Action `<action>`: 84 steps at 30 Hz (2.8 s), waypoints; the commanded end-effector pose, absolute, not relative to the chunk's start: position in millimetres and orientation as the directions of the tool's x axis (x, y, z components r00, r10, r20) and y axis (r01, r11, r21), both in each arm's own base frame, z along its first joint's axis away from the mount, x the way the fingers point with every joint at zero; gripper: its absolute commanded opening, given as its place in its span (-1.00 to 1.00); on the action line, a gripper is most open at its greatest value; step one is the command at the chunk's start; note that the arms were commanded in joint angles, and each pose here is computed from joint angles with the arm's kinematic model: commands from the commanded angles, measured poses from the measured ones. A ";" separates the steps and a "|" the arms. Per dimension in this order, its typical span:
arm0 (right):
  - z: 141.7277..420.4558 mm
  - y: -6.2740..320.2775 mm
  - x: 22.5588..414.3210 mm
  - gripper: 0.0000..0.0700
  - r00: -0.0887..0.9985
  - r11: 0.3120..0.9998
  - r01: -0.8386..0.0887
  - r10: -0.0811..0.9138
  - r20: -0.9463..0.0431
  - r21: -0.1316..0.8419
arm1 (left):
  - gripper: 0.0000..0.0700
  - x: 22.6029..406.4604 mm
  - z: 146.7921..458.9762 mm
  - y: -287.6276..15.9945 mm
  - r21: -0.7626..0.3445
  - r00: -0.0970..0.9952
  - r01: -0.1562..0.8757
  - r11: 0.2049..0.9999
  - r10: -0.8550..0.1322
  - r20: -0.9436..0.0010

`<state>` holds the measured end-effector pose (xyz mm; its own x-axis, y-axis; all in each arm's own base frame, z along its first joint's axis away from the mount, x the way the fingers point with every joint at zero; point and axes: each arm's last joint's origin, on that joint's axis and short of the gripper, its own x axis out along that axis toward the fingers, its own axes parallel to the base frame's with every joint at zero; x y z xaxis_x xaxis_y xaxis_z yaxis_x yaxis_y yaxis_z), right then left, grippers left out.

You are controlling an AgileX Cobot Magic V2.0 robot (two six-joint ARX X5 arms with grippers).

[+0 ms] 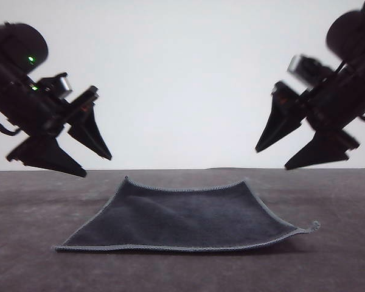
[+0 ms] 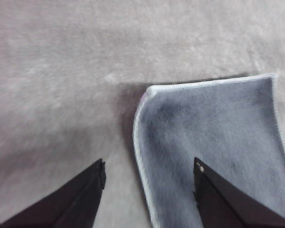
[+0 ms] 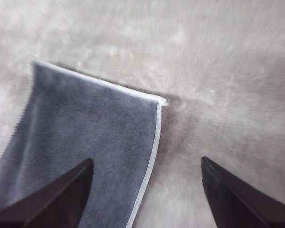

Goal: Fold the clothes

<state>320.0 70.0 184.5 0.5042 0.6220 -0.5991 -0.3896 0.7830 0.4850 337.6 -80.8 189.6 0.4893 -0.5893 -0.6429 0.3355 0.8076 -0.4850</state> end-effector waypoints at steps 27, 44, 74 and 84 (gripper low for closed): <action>155.7 104.6 366.5 0.29 0.421 0.711 -0.409 0.704 -0.572 0.572 | 0.01 389.0 168.6 -123.1 -0.534 0.349 0.374 0.758 -0.649 -0.676; 148.4 106.0 368.8 -0.97 0.417 0.709 -0.405 0.705 -0.573 0.577 | -0.95 388.1 168.0 -123.2 -0.534 0.341 0.372 0.760 -0.646 -0.683; 141.2 82.1 355.4 -0.97 0.177 0.527 -0.391 0.848 -0.500 0.755 | -0.97 373.3 162.8 -112.8 -0.537 0.166 0.404 0.741 -0.636 -0.753; 135.5 79.9 342.2 -0.97 0.075 0.508 -0.357 0.852 -0.518 0.784 | -0.97 361.1 162.2 -107.5 -0.543 0.042 0.392 0.742 -0.604 -0.796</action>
